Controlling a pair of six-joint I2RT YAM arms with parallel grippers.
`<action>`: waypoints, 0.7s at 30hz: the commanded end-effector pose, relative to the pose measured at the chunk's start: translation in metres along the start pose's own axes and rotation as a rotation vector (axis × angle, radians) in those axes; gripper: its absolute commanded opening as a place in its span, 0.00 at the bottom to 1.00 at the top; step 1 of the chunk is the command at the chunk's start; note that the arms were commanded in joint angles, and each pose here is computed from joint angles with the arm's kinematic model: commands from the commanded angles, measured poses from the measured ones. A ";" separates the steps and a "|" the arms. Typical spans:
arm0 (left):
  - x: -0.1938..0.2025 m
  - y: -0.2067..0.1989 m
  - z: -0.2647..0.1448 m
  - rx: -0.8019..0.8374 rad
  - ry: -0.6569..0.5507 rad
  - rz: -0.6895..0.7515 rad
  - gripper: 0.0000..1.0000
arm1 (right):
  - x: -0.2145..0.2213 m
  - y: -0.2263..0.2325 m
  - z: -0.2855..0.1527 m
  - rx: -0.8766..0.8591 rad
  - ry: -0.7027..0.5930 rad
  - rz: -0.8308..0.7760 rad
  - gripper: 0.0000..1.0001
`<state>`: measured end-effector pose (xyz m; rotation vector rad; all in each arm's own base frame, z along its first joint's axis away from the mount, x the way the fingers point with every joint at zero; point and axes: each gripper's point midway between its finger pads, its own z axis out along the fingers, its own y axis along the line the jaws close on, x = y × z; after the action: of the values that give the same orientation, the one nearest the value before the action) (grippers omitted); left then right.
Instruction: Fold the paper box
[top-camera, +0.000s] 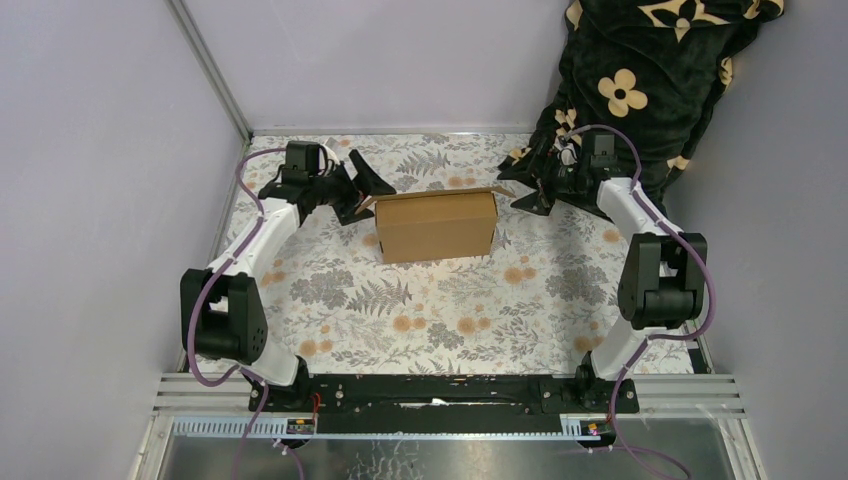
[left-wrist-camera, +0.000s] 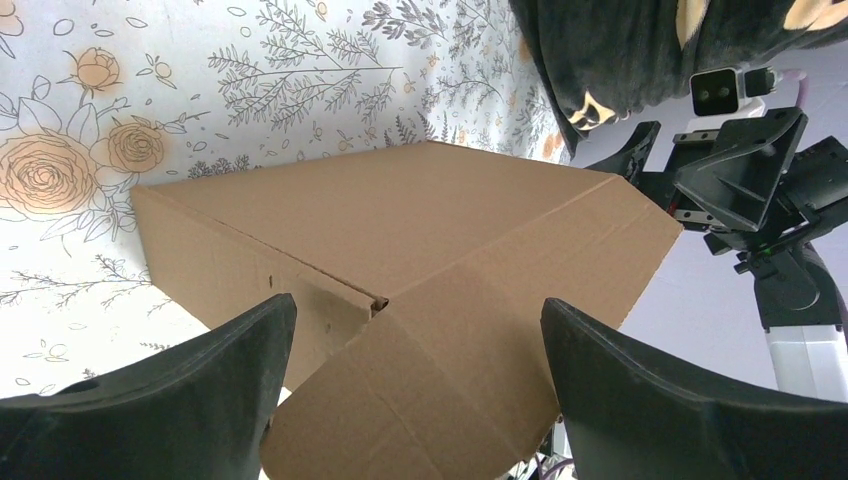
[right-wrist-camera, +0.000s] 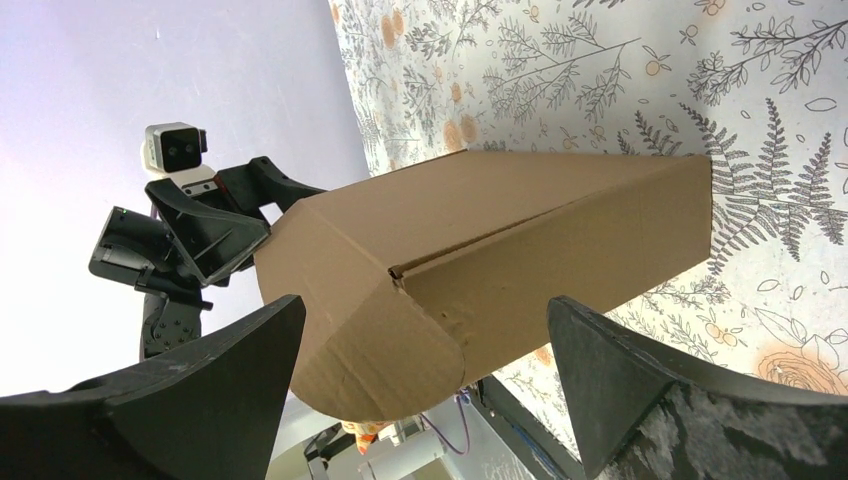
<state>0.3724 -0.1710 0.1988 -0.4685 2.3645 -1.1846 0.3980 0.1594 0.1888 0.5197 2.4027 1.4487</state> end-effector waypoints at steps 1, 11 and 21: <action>-0.016 -0.009 -0.003 0.032 -0.037 0.039 0.99 | -0.001 0.013 -0.008 -0.027 -0.036 -0.034 1.00; -0.025 0.008 -0.013 -0.032 -0.115 0.024 0.98 | -0.014 0.005 -0.017 -0.022 -0.073 -0.014 1.00; -0.045 0.010 -0.024 -0.054 -0.219 0.030 0.98 | -0.016 -0.004 -0.017 -0.016 -0.084 0.004 1.00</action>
<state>0.3863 -0.1406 0.1957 -0.5568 2.3084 -1.0560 0.4033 0.1405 0.1768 0.6107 2.3814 1.4175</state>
